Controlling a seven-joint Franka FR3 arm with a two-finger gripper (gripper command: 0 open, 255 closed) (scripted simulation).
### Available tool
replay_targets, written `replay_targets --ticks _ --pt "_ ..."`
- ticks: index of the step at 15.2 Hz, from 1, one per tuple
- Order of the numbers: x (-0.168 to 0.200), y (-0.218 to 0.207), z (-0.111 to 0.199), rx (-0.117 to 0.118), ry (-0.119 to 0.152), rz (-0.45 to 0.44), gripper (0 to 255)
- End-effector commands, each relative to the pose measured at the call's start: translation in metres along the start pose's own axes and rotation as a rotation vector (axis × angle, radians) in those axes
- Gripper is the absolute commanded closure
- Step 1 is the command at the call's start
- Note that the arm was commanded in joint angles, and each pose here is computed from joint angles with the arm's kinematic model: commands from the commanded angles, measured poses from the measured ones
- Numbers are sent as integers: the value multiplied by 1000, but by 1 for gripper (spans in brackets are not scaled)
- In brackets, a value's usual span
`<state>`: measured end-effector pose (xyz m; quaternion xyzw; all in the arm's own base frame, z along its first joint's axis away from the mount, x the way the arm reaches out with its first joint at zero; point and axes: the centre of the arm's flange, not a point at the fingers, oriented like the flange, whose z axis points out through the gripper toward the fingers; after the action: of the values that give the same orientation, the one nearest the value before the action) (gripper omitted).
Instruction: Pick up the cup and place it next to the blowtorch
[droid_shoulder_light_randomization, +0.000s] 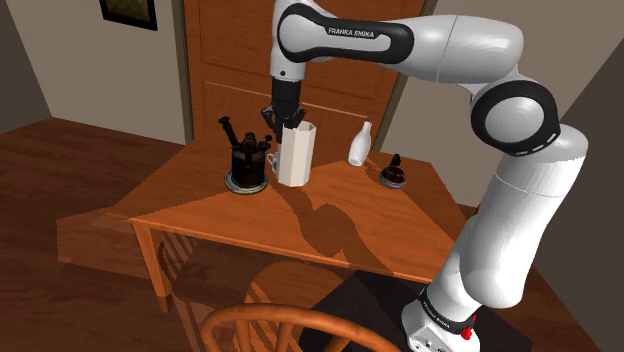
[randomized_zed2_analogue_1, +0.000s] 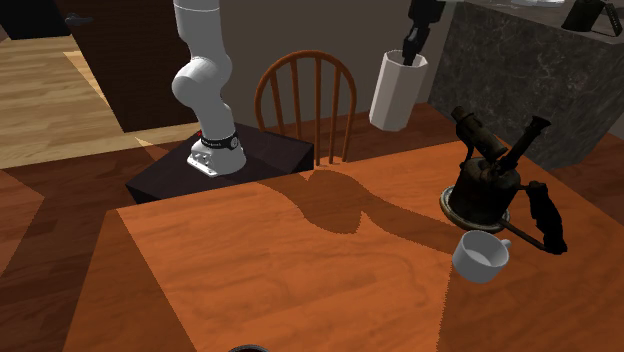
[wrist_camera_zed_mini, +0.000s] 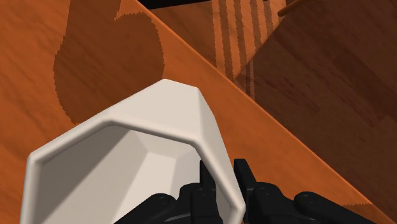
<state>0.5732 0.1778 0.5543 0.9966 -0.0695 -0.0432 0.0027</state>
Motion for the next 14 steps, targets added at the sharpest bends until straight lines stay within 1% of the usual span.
replay_targets --ticks 1,14 --pt "0 1 11 0 1 0 255" --pt "6 0 79 0 1 0 255"
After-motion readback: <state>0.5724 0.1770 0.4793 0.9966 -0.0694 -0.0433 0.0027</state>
